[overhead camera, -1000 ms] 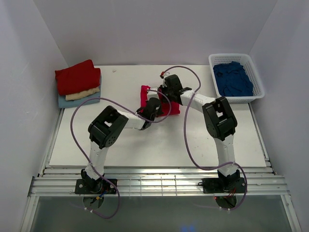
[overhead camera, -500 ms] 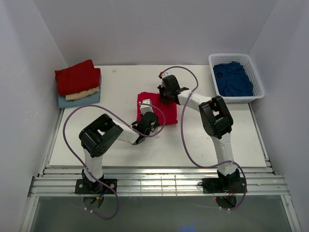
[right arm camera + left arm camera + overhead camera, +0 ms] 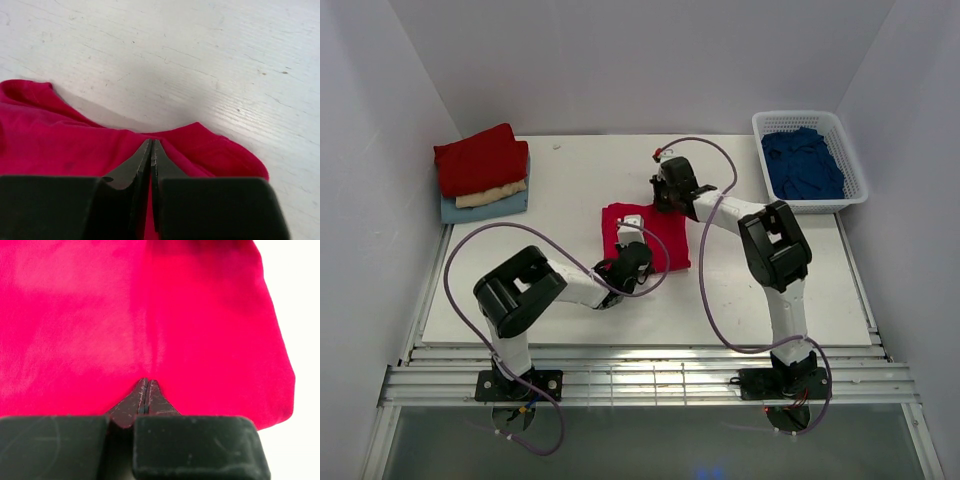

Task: Fold and stack the t-shirts
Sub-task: Fold the tshirt

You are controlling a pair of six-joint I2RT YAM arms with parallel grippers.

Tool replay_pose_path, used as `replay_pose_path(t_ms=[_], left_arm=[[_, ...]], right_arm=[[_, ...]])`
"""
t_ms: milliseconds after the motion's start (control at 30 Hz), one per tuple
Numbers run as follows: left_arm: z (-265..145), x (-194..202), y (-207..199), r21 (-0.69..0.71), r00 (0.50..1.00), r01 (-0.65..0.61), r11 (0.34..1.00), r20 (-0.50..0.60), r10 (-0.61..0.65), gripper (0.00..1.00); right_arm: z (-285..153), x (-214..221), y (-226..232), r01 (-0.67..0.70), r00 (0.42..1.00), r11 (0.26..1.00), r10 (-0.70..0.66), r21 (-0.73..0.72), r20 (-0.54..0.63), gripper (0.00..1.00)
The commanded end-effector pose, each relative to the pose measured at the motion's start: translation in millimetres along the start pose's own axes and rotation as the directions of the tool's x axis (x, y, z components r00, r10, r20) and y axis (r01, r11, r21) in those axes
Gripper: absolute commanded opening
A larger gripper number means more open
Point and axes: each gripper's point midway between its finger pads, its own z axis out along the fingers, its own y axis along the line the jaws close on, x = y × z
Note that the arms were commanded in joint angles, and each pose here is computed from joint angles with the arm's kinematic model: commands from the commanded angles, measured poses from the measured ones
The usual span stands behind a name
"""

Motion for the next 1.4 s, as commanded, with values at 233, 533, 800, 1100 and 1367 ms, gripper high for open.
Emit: replay_pose_path(t_ms=[233,533,800,1100,1367], left_arm=[[-46.3,-142.1,-47.4,-0.005,0.957,-0.189,0.982,0.223,0.186,0.17],[-72.3,-110.0,31.5,-0.191,0.982,-0.149,0.970,0.086,0.168,0.59],[-68.7,-96.5,70.4,-0.114,0.998,-0.058,0.992,0.024,0.061,0.70],[-45.1,-78.0,95.3,-0.073,0.995,-0.018,0.997,-0.102,0.011,0.80],[-38.2,-46.4,106.5,-0.022,0.975,0.055,0.998,-0.216,-0.059,0.95]], right_arm=[[-143.1,-108.7,24.1,0.054,0.925,0.995,-0.019,-0.082,0.380,0.09],[-160.4,-29.1,44.6,0.047,0.980,0.978,-0.007,-0.201,0.199,0.09],[-128.1,35.8,29.8,-0.001,1.000,0.989,0.005,-0.145,0.026,0.08],[-97.9,93.7,17.2,-0.045,0.987,0.997,0.035,-0.068,-0.154,0.08],[-91.2,125.4,5.8,-0.057,0.969,0.998,0.059,0.015,-0.238,0.08]])
